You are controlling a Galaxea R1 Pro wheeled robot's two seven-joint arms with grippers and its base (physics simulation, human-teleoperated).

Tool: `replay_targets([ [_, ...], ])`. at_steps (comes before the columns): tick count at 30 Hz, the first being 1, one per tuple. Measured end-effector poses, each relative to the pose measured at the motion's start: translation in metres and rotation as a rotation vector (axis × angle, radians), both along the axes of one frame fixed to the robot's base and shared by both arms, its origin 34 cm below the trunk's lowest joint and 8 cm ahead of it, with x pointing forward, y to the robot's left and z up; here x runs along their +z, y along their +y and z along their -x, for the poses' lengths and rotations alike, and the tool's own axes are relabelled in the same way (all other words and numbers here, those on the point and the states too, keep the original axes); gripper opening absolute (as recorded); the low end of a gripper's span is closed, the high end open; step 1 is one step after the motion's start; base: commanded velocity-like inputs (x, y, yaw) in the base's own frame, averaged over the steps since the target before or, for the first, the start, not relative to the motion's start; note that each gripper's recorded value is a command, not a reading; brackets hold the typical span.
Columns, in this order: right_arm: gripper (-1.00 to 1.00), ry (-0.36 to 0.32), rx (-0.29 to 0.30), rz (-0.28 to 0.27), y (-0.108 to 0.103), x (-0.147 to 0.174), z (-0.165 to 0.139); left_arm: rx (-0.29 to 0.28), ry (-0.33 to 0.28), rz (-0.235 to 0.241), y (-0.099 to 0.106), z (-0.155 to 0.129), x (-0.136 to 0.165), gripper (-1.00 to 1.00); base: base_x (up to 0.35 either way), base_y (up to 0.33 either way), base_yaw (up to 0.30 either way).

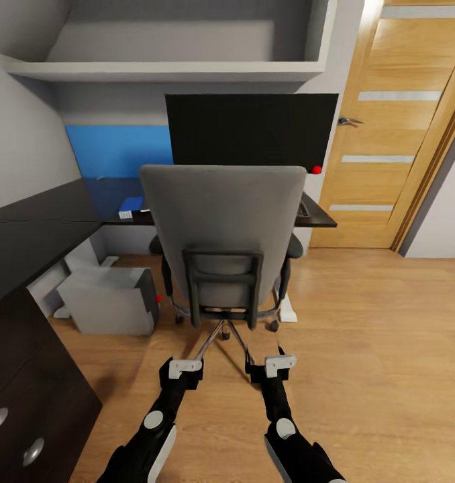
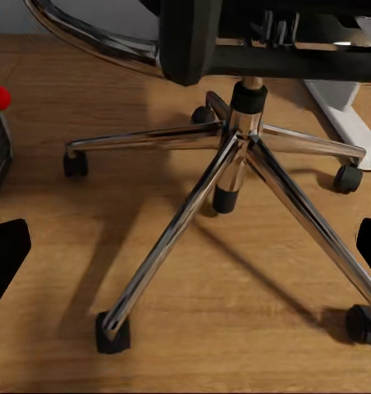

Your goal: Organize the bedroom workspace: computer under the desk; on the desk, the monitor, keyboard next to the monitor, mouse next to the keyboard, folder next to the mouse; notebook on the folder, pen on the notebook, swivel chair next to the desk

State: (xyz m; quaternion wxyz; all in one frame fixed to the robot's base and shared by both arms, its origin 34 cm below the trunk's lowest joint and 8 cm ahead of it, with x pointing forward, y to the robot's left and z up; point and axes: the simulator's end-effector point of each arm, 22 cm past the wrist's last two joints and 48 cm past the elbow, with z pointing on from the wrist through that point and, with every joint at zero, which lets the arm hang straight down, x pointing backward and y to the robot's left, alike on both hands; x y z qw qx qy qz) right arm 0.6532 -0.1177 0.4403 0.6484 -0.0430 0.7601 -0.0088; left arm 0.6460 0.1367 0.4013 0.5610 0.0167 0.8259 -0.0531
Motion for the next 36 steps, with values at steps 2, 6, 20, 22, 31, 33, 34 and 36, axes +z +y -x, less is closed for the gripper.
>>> replay_targets([
  [2, 1.0, 0.0, 0.0, 0.0, 0.0, 0.0, 0.0, 0.003, 0.001, -0.002, 0.002, 0.0, 0.0, 1.0, -0.315, 0.0, 0.0],
  [6, 1.0, 0.001, 0.0, 0.0, 0.0, -0.001, 0.0, 0.01, 0.002, -0.016, 0.013, -0.001, -0.002, 1.0, -0.315, -0.004, 0.0],
  [20, 1.0, 0.018, -0.012, 0.0, -0.005, -0.006, 0.001, 0.066, 0.063, -0.034, 0.056, 0.01, -0.028, 1.0, -0.277, -0.081, 0.0],
  [22, 1.0, 0.039, -0.021, -0.002, -0.008, -0.014, 0.005, 0.085, 0.092, -0.022, 0.062, 0.017, -0.039, 1.0, -0.073, -0.031, 0.0],
  [31, 1.0, 0.157, -0.054, -0.004, -0.024, -0.052, 0.027, 0.137, 0.215, -0.012, 0.08, 0.049, -0.076, 1.0, -0.015, -0.006, 0.0],
  [33, 1.0, 0.183, -0.054, 0.001, -0.026, -0.058, 0.033, 0.139, 0.237, -0.015, 0.081, 0.055, -0.08, 1.0, -0.001, -0.001, 0.0],
  [34, 1.0, 0.192, -0.053, 0.004, -0.026, -0.059, 0.035, 0.14, 0.246, -0.016, 0.081, 0.057, -0.081, 1.0, 0.0, 0.0, 0.0],
  [36, 1.0, 0.226, -0.052, 0.014, -0.029, -0.069, 0.045, 0.14, 0.288, -0.022, 0.082, 0.07, -0.091, 1.0, 0.0, 0.0, 0.0],
])
